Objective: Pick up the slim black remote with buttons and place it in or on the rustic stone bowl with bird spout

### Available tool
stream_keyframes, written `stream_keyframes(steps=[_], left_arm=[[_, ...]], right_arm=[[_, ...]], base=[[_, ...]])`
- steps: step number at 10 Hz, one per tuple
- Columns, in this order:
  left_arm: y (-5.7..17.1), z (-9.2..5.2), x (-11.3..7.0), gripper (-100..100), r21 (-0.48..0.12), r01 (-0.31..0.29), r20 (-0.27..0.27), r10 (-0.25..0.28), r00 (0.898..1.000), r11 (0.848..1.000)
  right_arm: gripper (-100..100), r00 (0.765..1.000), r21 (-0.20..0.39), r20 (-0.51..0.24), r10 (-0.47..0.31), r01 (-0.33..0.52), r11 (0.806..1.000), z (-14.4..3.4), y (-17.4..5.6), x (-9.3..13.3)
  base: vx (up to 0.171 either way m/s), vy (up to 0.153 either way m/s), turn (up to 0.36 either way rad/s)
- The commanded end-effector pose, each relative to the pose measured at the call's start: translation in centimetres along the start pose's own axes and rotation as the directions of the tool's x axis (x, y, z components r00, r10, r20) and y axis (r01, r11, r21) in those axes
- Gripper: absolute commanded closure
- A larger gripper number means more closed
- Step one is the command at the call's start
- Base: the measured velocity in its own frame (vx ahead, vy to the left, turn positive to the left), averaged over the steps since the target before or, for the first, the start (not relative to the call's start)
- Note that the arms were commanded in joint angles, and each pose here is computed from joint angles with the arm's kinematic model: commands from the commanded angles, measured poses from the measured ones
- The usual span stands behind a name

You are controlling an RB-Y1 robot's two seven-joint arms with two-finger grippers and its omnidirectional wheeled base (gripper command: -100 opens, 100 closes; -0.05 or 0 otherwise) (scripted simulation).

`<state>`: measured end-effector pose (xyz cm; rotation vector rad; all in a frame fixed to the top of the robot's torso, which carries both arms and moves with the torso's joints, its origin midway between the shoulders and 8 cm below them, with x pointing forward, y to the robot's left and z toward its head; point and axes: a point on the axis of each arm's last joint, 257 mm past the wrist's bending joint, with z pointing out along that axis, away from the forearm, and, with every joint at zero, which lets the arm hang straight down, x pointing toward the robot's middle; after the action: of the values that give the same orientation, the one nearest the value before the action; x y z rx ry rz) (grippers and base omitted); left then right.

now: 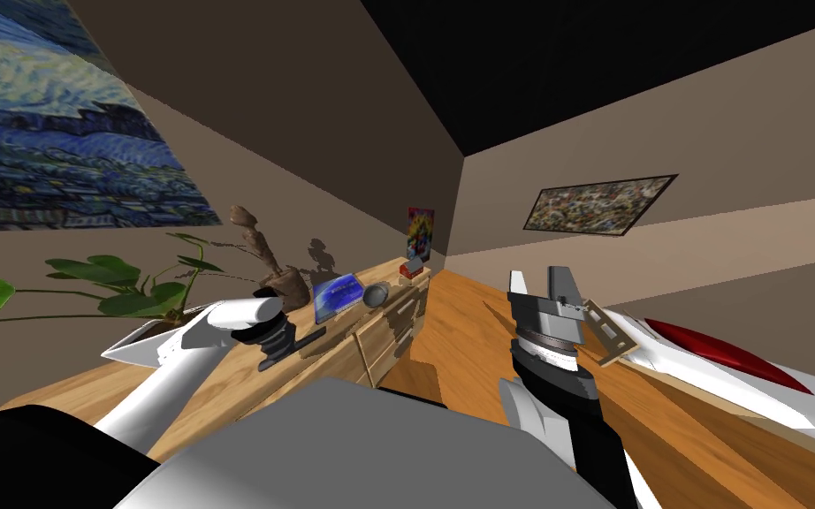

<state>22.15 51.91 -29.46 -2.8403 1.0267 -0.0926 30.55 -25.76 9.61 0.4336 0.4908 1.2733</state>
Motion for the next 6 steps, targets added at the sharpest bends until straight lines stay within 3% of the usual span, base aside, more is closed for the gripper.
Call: stream_keyframes(steps=[1,3,6], left_arm=[[-1.0,-0.1,-0.1,100,0.026,0.004,-0.01,-0.003,1.0,1.0],[-2.8,-0.5,-1.2,100,0.055,0.019,-0.001,-0.019,1.0,0.998],[-3.7,-1.0,-2.9,100,0.054,0.036,0.025,-0.038,0.999,0.998]], right_arm=[[0,1.0,0.0,0.0,0.0,0.0,1.0,0.0,0.0,0.0],[0,1.0,0.0,0.0,0.0,0.0,1.0,0.0,0.0,0.0],[0,1.0,0.0,0.0,0.0,0.0,1.0,0.0,0.0,0.0]], base=[[0.02,-0.101,0.011],[0.088,-0.16,0.031],[0.138,-0.188,0.019]])
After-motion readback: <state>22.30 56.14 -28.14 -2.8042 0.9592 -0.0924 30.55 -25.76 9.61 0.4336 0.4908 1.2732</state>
